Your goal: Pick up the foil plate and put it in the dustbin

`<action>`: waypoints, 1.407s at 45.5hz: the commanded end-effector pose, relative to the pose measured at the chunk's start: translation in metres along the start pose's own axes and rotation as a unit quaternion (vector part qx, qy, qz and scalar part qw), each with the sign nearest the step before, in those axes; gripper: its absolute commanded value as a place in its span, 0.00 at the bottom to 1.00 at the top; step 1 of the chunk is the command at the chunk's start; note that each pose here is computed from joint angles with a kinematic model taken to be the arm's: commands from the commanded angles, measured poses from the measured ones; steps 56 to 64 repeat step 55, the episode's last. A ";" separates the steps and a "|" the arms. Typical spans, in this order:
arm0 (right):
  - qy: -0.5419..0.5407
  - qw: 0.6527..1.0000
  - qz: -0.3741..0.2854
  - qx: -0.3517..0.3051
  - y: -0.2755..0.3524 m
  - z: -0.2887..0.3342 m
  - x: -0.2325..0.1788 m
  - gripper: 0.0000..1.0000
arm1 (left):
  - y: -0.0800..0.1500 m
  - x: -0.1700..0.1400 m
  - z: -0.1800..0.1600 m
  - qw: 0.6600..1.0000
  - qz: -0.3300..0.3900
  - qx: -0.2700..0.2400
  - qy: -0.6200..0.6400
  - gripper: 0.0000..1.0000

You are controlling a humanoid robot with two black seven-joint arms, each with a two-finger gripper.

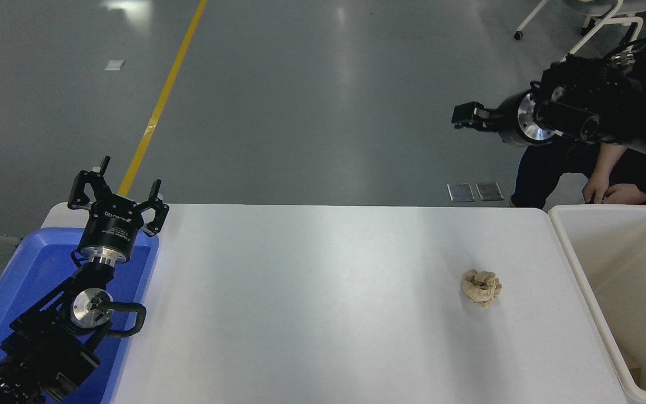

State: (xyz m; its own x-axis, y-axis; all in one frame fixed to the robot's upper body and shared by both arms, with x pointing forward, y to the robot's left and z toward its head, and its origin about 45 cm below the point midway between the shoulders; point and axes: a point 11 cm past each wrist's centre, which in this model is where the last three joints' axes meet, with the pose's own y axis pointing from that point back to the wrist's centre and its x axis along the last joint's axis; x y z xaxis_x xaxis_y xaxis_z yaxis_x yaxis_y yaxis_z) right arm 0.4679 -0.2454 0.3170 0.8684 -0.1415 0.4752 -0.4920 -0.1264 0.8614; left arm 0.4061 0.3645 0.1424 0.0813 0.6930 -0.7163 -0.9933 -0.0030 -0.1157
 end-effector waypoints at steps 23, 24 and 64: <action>0.033 0.973 -0.227 0.026 0.097 -0.024 -0.094 1.00 | 0.001 0.001 0.000 1.000 0.001 -0.001 0.000 0.98; 0.032 0.974 -0.224 0.023 0.099 -0.022 -0.093 1.00 | 0.001 0.001 0.000 1.000 0.001 0.000 0.000 0.98; 0.054 0.972 -0.222 -0.060 0.103 -0.007 -0.093 1.00 | 0.000 0.001 0.000 1.000 0.001 -0.001 0.000 0.98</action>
